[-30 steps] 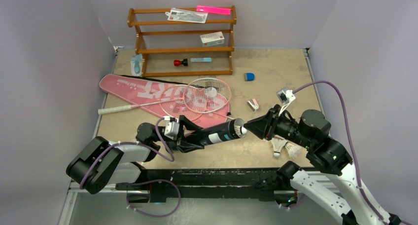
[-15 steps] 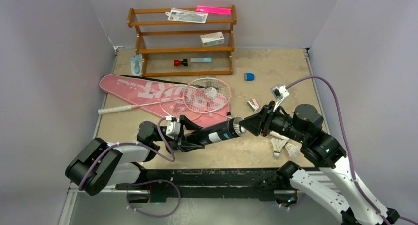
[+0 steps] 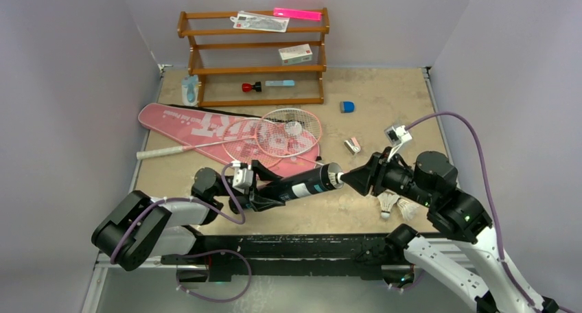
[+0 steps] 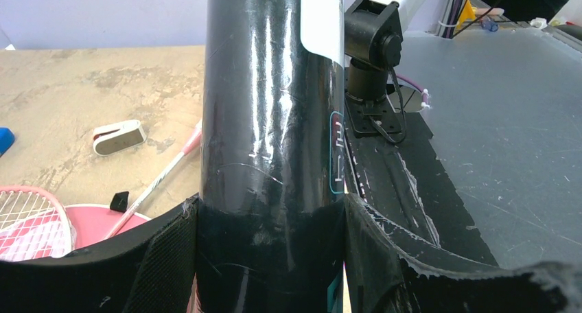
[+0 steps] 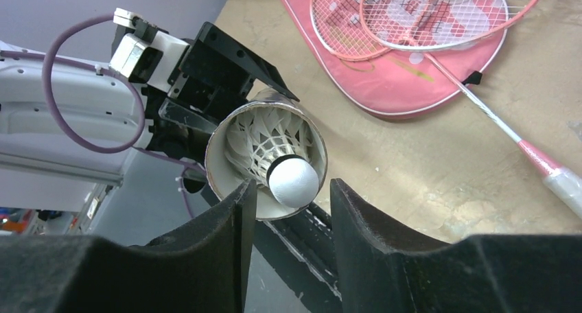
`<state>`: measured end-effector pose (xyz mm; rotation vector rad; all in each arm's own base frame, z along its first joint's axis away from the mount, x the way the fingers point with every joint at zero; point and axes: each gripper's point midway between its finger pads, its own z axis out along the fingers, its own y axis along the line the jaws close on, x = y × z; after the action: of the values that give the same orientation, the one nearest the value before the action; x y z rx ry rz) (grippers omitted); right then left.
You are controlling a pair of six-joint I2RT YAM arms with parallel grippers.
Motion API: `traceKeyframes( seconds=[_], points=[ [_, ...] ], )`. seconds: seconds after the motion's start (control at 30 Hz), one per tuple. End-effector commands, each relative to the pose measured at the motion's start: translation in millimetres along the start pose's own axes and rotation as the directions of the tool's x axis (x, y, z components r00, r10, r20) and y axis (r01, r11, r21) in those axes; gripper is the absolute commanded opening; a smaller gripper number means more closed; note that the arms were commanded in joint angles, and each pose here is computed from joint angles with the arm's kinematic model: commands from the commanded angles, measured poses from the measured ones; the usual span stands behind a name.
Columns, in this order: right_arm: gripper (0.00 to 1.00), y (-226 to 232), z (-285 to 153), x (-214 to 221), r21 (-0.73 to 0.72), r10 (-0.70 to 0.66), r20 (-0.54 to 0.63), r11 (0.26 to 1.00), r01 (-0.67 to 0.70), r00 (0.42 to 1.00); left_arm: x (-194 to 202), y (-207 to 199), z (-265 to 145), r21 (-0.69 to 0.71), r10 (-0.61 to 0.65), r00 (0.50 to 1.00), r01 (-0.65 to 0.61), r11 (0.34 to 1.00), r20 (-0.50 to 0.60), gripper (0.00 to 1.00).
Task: Pack up the badminton gear
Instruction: Place the shuttlecock at the shuttle tube.
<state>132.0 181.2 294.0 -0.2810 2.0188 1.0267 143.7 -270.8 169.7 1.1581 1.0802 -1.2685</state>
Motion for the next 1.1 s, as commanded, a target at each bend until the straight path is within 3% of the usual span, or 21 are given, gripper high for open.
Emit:
traceKeyframes(
  seconds=[0.0,0.17,0.53,1.07],
  points=[
    [0.46,0,-3,5,0.000,0.017,-0.011,1.000,-0.017,1.000,-15,4,4,0.006,0.075,0.997,-0.075,0.997,0.036,0.47],
    [0.46,3,1,9,-0.026,0.030,-0.030,0.999,-0.031,0.999,-15,4,4,0.007,0.080,0.996,-0.080,0.997,0.038,0.47],
    [0.23,17,4,2,-0.091,0.026,-0.028,0.995,-0.029,0.999,-13,6,5,0.007,0.072,0.997,-0.072,0.997,0.028,0.47],
    [0.23,12,18,4,-0.084,0.022,-0.040,0.996,-0.025,0.999,-17,-7,4,0.068,0.090,0.995,-0.092,0.993,0.040,0.47]
  ],
)
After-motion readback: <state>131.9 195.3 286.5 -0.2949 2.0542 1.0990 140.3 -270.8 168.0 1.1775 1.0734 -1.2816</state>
